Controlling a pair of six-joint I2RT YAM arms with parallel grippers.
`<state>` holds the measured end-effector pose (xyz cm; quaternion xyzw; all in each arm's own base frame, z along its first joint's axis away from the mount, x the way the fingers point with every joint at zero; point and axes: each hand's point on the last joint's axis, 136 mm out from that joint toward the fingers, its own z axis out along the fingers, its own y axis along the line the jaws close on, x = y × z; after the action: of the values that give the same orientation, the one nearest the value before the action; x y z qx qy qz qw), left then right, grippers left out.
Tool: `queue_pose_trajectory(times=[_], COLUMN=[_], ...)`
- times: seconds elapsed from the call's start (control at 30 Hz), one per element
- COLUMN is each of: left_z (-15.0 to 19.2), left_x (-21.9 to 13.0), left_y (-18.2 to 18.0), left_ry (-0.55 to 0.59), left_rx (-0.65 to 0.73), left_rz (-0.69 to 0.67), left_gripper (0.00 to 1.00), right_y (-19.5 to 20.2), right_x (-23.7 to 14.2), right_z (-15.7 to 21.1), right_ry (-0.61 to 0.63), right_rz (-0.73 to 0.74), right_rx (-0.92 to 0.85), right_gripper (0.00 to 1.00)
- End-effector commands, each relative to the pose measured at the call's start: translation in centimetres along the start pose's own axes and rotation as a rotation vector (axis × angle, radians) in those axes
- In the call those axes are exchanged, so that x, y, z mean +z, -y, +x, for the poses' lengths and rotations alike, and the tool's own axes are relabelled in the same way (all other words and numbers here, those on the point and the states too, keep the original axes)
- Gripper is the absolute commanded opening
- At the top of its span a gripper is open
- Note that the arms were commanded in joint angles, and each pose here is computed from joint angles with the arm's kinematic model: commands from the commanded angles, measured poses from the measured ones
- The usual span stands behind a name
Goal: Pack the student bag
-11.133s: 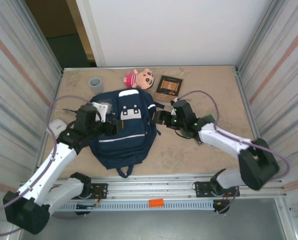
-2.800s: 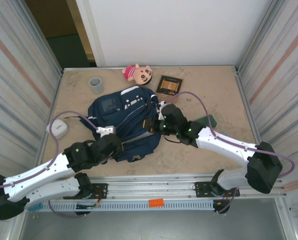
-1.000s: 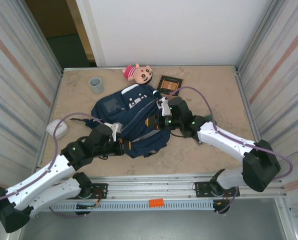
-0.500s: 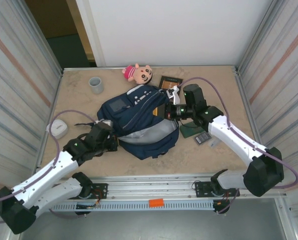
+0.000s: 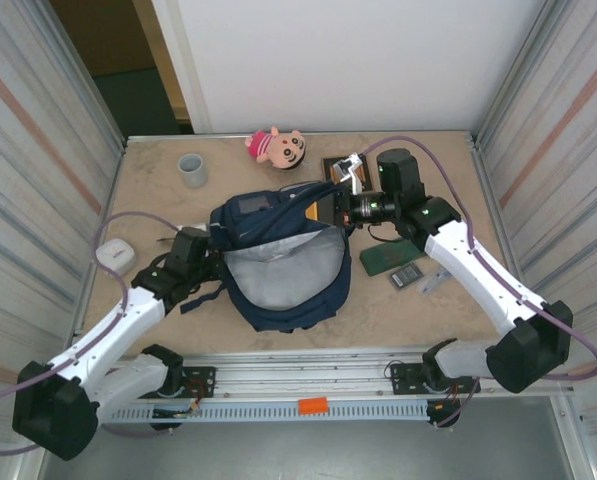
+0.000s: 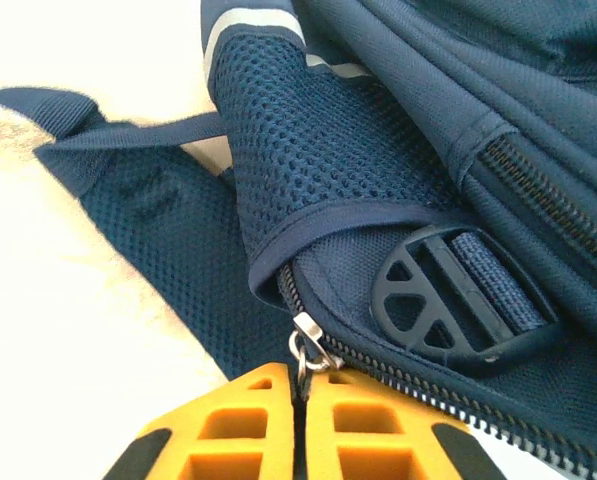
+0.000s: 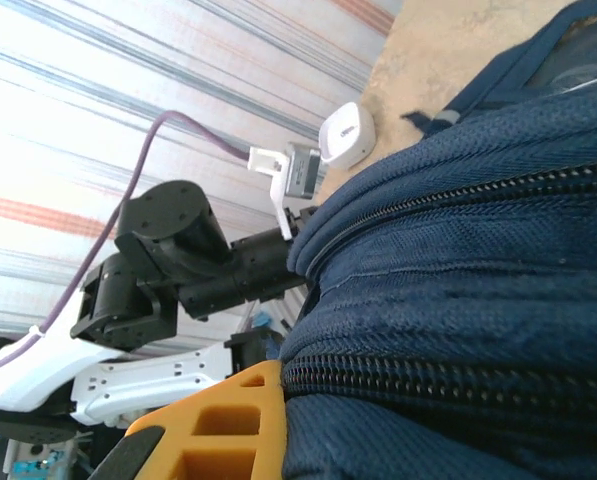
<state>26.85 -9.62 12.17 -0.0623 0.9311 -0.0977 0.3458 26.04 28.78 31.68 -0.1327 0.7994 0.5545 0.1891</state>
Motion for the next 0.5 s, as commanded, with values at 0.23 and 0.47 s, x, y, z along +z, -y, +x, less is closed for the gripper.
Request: queue_pose_trajectory(times=[0.23, 0.47], left_z=[-4.1, -4.4], left_x=[-4.3, -13.0], left_y=[3.2, 10.7], left_ry=[0.155, 0.37], left_rx=[0.162, 0.578], left_rz=[0.188, 0.655], left_gripper=[0.56, 0.79], right_y=[-4.7, -4.7], right_x=[0.0, 1.4], right_z=[-0.6, 0.0], right_ry=[-0.024, -0.06], right_rz=[-0.137, -0.141], right_rx=[-0.144, -0.168], right_gripper=[0.0, 0.0])
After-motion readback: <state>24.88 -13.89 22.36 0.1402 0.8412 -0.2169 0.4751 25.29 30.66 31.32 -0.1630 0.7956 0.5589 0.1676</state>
